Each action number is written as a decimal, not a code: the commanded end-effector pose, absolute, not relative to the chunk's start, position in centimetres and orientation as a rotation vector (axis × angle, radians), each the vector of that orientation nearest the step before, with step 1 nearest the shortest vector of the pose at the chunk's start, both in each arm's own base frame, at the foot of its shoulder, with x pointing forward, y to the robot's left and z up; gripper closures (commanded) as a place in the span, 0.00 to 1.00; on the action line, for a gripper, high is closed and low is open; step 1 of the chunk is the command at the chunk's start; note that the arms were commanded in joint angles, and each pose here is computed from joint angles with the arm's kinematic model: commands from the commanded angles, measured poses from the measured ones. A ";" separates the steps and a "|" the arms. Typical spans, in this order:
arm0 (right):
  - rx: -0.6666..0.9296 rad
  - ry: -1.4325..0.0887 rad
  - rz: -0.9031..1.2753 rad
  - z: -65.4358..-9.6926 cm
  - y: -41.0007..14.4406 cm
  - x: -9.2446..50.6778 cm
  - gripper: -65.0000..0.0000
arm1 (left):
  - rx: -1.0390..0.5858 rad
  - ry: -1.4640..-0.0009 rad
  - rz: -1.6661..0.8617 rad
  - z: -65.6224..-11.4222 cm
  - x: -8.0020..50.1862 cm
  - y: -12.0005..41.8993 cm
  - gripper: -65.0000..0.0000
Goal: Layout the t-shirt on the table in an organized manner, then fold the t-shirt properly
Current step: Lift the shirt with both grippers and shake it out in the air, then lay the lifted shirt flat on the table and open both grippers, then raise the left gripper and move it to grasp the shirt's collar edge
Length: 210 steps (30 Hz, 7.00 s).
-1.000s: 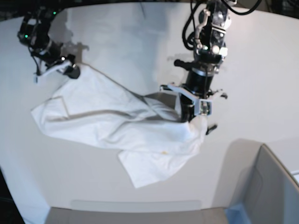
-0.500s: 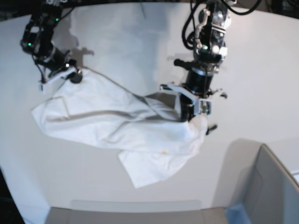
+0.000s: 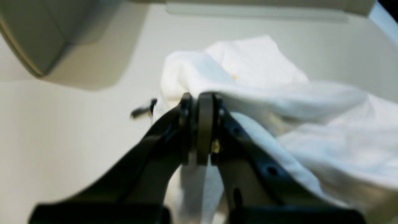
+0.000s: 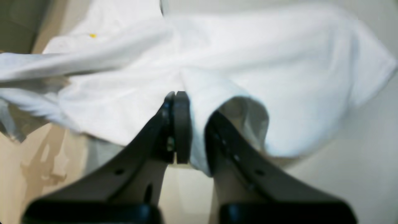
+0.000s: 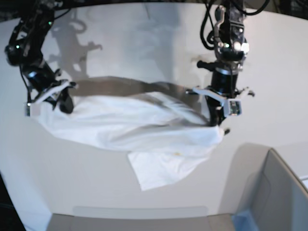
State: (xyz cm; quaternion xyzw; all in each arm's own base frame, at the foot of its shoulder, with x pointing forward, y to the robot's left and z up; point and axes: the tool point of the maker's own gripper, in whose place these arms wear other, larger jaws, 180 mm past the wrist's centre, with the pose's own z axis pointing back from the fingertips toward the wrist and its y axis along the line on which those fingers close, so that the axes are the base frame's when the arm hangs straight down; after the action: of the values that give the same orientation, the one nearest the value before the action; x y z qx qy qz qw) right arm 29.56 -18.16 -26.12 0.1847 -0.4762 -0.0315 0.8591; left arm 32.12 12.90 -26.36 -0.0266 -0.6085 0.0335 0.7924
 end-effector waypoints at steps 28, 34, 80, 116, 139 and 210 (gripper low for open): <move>0.250 -1.238 -0.041 -20.0 -23.7 36.2 1.00 | -0.023 -1.336 -0.220 -25.2 33.0 12.7 0.72; 0.252 -1.208 -0.068 -21.1 -24.3 36.4 1.00 | -0.057 -1.215 -0.287 -27.0 34.9 10.0 0.58; 0.254 -1.138 -0.069 -22.7 -24.1 35.6 1.00 | 0.015 -0.964 -0.151 -40.6 32.2 11.8 0.87; 0.367 -1.875 0.292 1.4 -15.1 38.1 1.00 | 0.485 -1.930 0.509 -8.1 31.2 33.4 1.00; 0.786 -2.214 0.091 5.7 -16.8 33.0 1.00 | 0.989 -2.548 0.463 -1.7 18.2 32.2 1.00; -0.063 -1.276 -0.095 -27.6 -30.8 48.1 0.47 | -0.037 -1.264 0.101 -26.2 40.9 13.1 0.70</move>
State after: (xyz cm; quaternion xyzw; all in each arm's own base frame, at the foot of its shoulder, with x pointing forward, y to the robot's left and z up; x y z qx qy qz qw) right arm 47.29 -30.02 -30.19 -0.0223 -0.5664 -0.0441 0.8226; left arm 40.73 12.84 -27.33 -0.0210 -0.5747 0.0458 0.8168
